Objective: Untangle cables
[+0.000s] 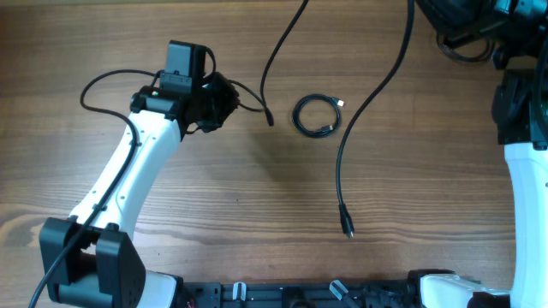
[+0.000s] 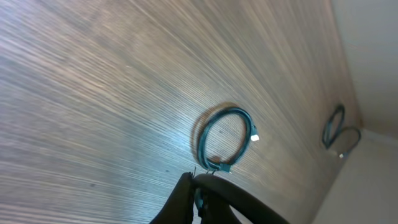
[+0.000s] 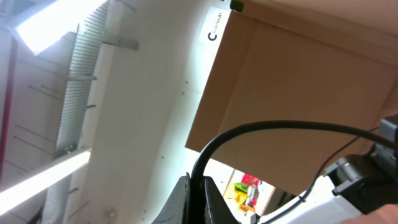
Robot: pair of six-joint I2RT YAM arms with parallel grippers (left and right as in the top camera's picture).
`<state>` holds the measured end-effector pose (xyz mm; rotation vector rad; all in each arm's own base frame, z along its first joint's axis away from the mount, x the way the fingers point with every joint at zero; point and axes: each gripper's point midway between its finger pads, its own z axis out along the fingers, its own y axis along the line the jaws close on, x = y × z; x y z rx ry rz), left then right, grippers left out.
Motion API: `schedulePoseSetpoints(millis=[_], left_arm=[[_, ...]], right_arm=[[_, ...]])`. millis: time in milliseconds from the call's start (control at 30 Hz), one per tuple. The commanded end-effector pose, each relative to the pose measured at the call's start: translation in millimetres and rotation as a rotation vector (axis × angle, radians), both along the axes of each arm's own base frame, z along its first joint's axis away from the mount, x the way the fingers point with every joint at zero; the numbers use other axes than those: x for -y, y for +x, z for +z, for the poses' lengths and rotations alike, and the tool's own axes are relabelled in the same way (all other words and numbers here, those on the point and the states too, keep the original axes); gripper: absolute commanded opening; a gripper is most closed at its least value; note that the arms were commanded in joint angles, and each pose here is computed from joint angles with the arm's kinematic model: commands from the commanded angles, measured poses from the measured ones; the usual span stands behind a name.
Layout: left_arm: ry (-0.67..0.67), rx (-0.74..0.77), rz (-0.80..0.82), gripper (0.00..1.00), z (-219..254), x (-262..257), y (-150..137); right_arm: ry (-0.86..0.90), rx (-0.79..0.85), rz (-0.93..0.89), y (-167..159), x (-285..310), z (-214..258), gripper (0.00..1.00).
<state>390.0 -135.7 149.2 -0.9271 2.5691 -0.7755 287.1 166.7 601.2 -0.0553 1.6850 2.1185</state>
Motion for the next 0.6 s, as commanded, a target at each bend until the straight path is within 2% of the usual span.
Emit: schedulePoseSetpoints(millis=[0,133,267,333,367,400,500,567], left_arm=[[0.138,-0.037,0.112,0.04,-13,-42,1],[0.295,-0.147,0.226,0.14,-28,-93,-19],[0.317,-0.227,0.289,0.17,-34,-121,-34],[0.311,-0.244,0.304,0.17,-35,-126,-37],[0.294,-0.25,0.302,0.13,-35,-125,-38],[0.25,-0.245,0.289,0.04,-34,-119,-36],[0.113,-0.131,0.186,0.04,-18,-92,-14],[-0.035,0.013,0.078,0.04,14,-63,6]], right_arm=[[-0.031,0.11,-0.032,-3,1,3,0.04],[-0.136,0.122,-0.128,29,8,-32,0.04],[-0.35,0.08,-0.397,86,31,-104,0.04],[-0.47,0.084,-0.527,105,47,-128,0.05],[-0.553,0.061,-0.622,115,62,-144,0.05],[-0.623,0.048,-0.699,123,75,-155,0.05],[-0.664,0.095,-0.775,130,86,-152,0.04],[-0.669,0.113,-0.865,139,102,-144,0.04]])
